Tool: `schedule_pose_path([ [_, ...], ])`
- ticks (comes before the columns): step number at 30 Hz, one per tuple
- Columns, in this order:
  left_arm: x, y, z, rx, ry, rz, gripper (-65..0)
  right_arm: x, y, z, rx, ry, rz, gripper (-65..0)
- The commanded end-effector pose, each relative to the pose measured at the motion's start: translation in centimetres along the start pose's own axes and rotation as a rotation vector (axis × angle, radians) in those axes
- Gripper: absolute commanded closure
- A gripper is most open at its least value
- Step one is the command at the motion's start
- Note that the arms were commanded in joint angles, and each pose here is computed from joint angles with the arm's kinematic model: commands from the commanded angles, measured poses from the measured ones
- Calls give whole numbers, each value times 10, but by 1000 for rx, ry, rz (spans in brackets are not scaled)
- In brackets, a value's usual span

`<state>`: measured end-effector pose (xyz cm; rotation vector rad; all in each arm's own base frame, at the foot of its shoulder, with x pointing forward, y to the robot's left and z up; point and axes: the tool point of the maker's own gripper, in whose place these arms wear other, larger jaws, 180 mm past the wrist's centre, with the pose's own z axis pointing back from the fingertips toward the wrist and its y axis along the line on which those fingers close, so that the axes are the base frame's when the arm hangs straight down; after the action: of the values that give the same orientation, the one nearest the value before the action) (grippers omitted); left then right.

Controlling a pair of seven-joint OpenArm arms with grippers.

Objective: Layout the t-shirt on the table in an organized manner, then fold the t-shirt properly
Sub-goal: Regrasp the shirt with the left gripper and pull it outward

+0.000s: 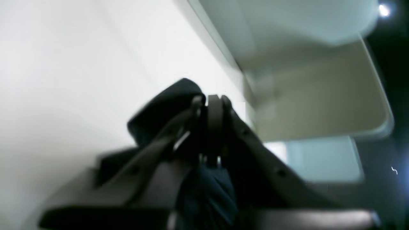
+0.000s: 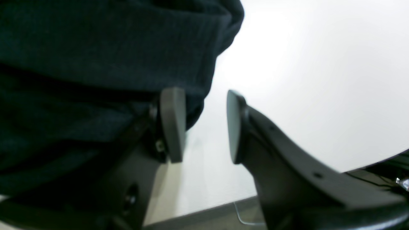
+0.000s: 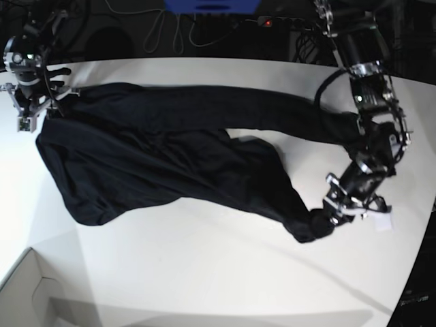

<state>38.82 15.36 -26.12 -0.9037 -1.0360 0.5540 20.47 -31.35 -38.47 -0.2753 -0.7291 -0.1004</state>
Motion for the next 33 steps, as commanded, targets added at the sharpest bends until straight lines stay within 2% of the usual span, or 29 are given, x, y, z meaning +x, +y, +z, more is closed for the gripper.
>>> schedule_pose_path([
  [1,8,-16,6,-49,-20,-11,-2,7,-5,0,-9,-26,4,-225],
  [4,-7,-36,21,-113,22,-130,-2,1,-9,-4,-9,-4,9,-225],
  [6,-19,-54,35,-185,53,-258,-2,-4,-9,-6,-6,10,6,-225],
  [9,-48,-66,57,-248,174,-421,-2,-5,-9,-6,-5,12,5,-225],
  [13,-68,-54,81,-268,353,-621,-2,4,-11,-8,-11,-8,-4,-225],
  [18,-92,-34,101,-275,555,-793,-2,4,-11,-9,-12,-10,-6,-225],
  [22,-98,-12,115,-237,691,-907,-2,5,-10,-9,-10,-10,-6,-225],
  [26,-84,1,122,-185,738,-981,-2,5,-10,-9,-9,-11,-5,-225],
  [33,-47,43,131,43,827,-1228,-2,5,-7,-9,-4,-12,-7,-225],
])
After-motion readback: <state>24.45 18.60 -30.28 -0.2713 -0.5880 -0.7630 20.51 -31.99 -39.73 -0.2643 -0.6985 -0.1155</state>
